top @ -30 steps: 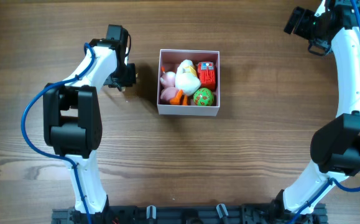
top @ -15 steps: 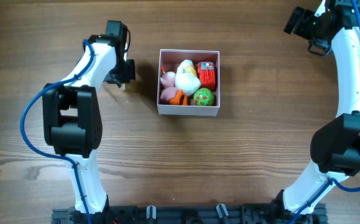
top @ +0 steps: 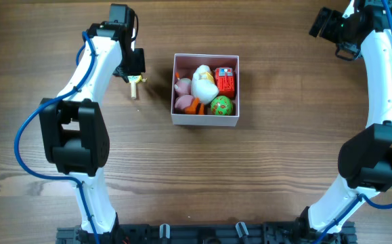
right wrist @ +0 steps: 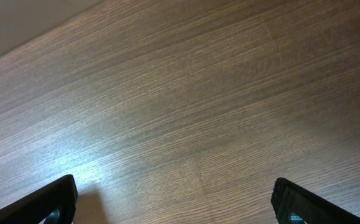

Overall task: Pack container
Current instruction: 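Close the left gripper on the rattle handle and lift it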

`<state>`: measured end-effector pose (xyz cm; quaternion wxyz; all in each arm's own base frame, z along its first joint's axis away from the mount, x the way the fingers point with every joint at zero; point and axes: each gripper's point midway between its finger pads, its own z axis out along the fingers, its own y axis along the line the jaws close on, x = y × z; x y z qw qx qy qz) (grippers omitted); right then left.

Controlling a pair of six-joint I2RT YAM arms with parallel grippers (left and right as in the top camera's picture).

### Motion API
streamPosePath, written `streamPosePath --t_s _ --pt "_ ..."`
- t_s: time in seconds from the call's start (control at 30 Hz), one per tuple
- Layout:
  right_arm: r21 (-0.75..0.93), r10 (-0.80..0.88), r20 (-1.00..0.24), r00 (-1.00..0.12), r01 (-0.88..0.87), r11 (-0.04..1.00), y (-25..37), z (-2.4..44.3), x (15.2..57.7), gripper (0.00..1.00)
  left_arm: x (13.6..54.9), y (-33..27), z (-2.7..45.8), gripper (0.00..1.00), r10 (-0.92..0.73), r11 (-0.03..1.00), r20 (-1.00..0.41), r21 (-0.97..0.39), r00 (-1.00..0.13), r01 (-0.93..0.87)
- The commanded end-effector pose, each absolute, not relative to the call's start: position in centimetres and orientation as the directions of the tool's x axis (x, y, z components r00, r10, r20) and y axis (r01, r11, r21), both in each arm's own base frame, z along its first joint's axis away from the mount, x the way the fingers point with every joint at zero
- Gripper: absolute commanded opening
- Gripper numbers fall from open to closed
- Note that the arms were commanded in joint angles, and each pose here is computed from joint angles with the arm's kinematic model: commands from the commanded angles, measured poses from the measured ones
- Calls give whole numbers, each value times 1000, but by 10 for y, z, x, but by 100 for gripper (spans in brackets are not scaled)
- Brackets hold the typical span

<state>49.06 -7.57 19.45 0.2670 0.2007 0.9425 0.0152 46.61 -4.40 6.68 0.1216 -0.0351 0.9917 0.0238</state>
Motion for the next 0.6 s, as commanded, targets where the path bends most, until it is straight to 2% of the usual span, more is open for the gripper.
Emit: streamPosePath --t_s 0.0,0.4,0.57 --pt "147 383 -501 -776 359 921 -72 198 490 100 466 -42 72 25 -93 994 -248 37 -964 -106" --pt "147 383 -501 -776 359 921 -72 198 490 100 439 -39 24 30 -140 988 -171 43 -975 -149" --pt "147 383 -501 -776 360 921 -72 198 490 100 440 -39 22 30 -140 988 -178 41 -974 -149"
